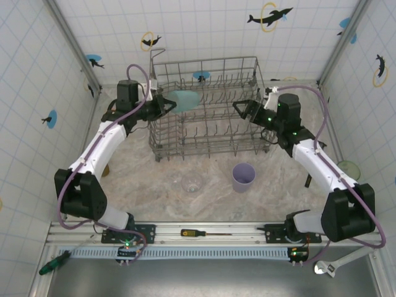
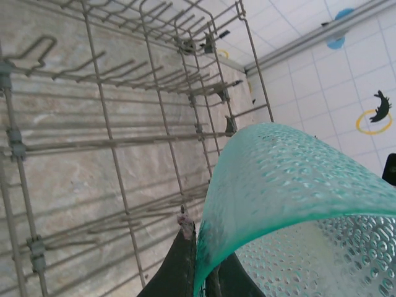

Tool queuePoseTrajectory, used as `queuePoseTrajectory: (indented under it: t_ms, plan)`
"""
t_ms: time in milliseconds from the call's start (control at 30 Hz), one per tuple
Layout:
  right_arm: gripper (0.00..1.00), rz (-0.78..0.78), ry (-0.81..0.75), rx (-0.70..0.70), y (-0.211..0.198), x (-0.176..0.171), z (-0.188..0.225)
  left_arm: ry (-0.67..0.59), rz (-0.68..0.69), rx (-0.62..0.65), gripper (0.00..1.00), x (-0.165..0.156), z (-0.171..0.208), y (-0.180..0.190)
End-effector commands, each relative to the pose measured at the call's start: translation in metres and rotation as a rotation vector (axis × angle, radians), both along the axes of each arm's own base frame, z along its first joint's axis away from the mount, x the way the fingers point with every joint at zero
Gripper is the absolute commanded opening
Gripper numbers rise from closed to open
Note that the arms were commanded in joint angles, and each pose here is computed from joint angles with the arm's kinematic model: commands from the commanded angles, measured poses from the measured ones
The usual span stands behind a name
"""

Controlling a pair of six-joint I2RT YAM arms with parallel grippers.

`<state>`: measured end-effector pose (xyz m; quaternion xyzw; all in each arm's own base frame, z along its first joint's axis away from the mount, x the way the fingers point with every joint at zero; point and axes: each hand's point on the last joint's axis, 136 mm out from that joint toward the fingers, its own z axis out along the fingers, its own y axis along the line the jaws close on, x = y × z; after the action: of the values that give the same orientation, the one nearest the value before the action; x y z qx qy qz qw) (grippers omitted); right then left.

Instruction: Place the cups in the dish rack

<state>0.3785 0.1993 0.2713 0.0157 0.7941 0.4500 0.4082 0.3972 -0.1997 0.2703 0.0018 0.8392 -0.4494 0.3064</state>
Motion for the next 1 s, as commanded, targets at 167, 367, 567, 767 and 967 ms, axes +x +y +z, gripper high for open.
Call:
queuePoseTrajectory:
  t_ms: [167, 367, 567, 767, 967]
  plan:
    - [1.0, 0.058, -0.054, 0.151, 0.041, 0.012, 0.035, -0.266, -0.091, -0.053, 0.0, 0.017, 0.043, -0.015]
    - [1.0, 0.1, -0.05, 0.225, 0.069, 0.016, 0.044, -0.27, -0.124, -0.048, 0.0, 0.015, 0.029, -0.018]
    - [1.0, 0.103, -0.027, 0.265, 0.09, 0.021, 0.04, -0.298, -0.116, -0.028, 0.0, 0.009, 0.021, -0.015]
    - [1.0, 0.089, 0.053, 0.354, 0.103, 0.027, 0.029, -0.291, -0.107, -0.017, 0.0, 0.01, 0.01, -0.014]
    - [0.97, 0.005, 0.094, 0.389, 0.106, 0.034, 0.021, -0.3, -0.092, -0.004, 0.0, 0.006, 0.003, -0.01]
